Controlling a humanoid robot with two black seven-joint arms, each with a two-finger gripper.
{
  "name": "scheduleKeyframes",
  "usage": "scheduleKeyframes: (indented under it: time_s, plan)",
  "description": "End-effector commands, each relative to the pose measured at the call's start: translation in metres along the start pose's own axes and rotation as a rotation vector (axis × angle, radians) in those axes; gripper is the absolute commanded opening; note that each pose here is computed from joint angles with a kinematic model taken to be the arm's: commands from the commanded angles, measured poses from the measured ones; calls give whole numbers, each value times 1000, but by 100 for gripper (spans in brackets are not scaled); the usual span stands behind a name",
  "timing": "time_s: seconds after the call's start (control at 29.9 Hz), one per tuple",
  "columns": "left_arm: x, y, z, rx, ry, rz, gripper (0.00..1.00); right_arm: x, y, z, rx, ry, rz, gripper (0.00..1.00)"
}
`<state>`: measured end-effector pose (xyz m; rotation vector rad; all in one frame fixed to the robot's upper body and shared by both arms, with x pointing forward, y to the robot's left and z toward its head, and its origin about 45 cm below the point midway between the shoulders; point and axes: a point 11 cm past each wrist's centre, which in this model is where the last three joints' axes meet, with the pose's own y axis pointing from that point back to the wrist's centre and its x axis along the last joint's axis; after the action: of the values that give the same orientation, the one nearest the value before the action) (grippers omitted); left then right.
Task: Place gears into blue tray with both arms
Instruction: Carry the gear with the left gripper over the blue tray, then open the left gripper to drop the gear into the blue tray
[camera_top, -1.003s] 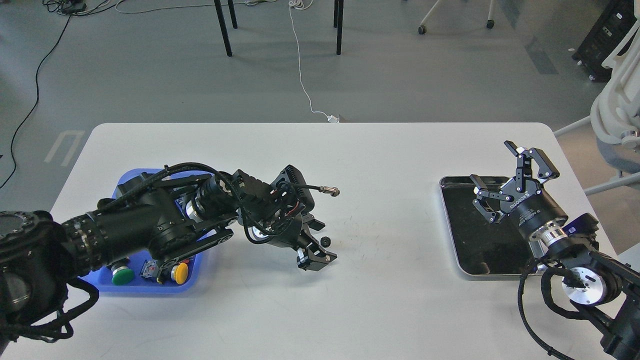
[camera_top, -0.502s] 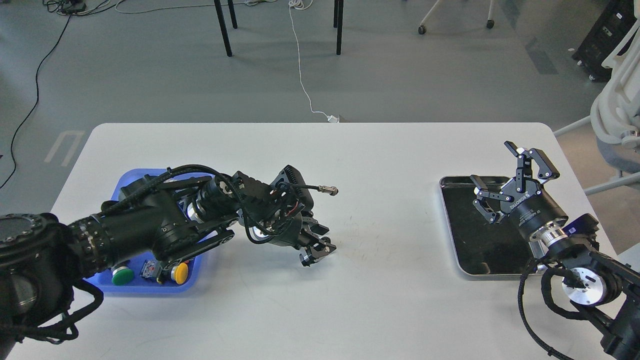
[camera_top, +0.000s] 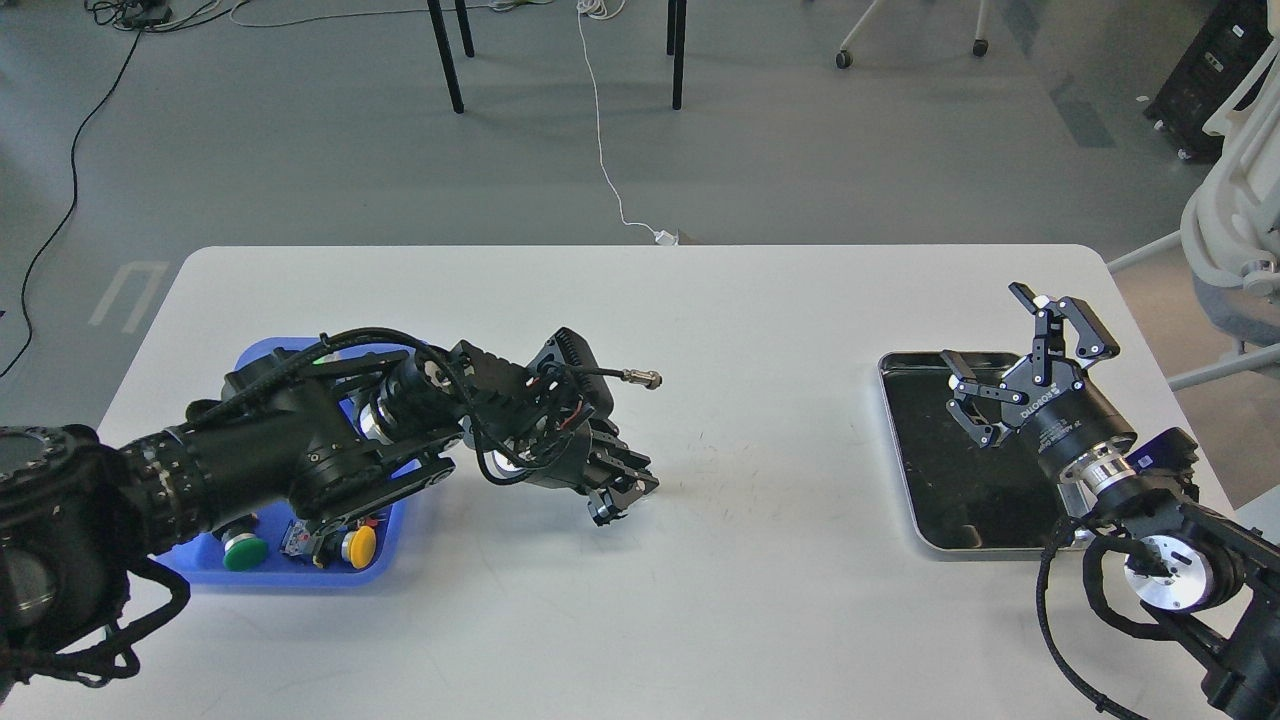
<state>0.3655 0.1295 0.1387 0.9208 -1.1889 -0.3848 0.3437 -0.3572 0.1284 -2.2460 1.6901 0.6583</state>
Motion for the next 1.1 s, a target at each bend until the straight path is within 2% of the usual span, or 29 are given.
scheduleKeyframes:
  time_s: [0.0,0.13,0.23,0.37,0.43,0.54,0.74,0.97,1.07]
  plan:
    - [6,42,-29,80,-35,9,14,-1,-1,0,-1,-1,-2,98]
    - [2,96,-56,143,53,54,15,-1,-1,1,-1,0,-4,98]
    - [-15,136,-78,210,136,69,15,-1,-1,1,-1,0,-4,98]
    - [-62,188,-102,332,214,19,15,-2,-1,1,-1,-2,-5,98]
    - [-92,202,-104,366,262,-13,15,-2,-1,1,-1,-2,-5,98]
    - [-133,207,-98,375,334,-54,16,-2,-1,2,-4,-2,-6,98]
    - [-169,196,-85,354,385,-88,16,-3,-1,3,-4,-4,-7,98]
    - [-164,180,-80,321,385,-74,17,-3,-1,3,-6,-2,-4,98]
    - [-171,184,-84,342,396,-85,17,-3,-1,3,-5,-1,-5,98]
